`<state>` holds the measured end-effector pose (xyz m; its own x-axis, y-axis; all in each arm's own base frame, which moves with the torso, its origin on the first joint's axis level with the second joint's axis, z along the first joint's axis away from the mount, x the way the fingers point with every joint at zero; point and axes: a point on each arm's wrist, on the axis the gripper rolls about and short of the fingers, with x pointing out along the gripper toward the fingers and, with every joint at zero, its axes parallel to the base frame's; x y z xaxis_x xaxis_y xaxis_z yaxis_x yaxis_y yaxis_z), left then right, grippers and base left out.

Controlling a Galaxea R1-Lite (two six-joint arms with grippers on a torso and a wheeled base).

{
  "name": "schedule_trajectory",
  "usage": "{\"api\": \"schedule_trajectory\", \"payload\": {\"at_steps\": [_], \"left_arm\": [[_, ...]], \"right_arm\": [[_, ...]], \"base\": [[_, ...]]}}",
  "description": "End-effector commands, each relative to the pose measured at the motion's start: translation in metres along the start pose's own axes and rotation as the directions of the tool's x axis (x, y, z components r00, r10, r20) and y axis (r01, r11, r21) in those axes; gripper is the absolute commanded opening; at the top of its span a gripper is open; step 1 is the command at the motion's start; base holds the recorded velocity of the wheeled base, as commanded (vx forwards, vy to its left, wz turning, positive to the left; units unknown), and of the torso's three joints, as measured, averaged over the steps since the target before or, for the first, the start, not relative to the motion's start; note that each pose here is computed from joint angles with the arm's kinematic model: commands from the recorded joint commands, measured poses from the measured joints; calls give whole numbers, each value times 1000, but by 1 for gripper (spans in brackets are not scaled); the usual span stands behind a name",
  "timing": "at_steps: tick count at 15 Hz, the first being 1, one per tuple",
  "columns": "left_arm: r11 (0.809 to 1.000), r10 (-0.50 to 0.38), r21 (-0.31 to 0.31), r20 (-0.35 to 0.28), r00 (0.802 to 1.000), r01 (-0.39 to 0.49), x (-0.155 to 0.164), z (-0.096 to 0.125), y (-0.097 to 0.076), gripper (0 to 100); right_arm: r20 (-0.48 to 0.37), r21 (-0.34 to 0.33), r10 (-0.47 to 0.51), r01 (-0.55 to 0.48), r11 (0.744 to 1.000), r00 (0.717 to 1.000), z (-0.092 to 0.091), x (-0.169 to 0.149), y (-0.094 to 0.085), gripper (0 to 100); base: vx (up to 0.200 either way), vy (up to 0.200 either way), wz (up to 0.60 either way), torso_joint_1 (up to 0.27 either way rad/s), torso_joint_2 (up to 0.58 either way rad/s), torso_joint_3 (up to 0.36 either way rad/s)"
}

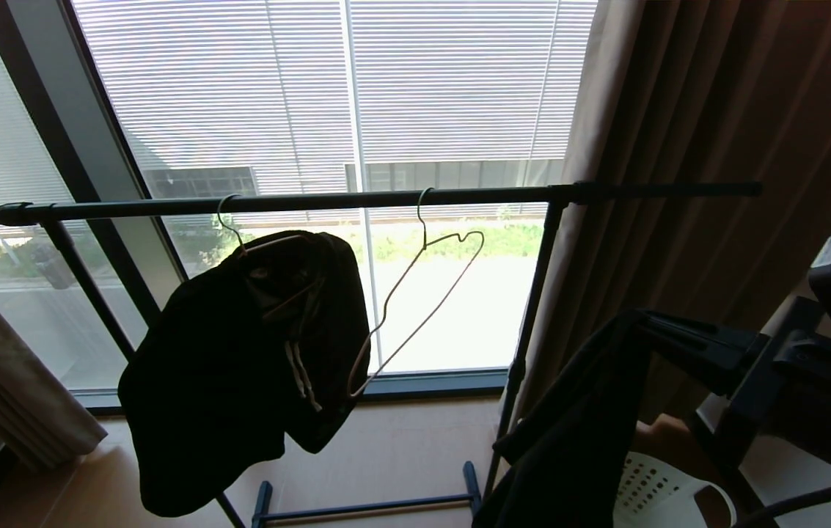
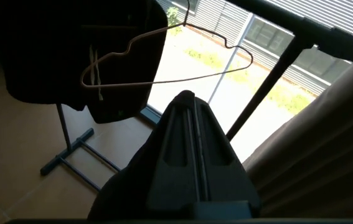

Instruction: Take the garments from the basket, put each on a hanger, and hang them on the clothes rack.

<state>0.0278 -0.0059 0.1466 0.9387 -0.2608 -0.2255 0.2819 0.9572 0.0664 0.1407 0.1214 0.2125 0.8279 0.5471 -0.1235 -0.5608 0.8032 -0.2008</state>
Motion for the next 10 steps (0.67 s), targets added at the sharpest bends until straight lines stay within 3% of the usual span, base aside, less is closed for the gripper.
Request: {"api": "schedule_trajectory", "payload": {"at_steps": [1,5,8,10], "left_arm": [[986,-156,-74,-134,979,147,59,43,1,100],[945,-321,-140,-230,919,295,111,61,-52,100],[907,-422,-123,-233,876,404,138,67,-90,100],[889,-458,-111,-219,862,444,146,74,-107,100]], "right_arm": [[-40,10,-18,18,1000,999,7,30,16,0],[-46,2,8,-8,1000,999,21,48,28,0],[-48,-1,20,-20,1000,999,32,57,32,0],[-48,-2,26,-27,1000,998,34,64,35,0]], "base": [[0,0,0,0,0,0],[0,0,0,0,0,0],[0,0,0,0,0,0],[0,0,0,0,0,0]]}}
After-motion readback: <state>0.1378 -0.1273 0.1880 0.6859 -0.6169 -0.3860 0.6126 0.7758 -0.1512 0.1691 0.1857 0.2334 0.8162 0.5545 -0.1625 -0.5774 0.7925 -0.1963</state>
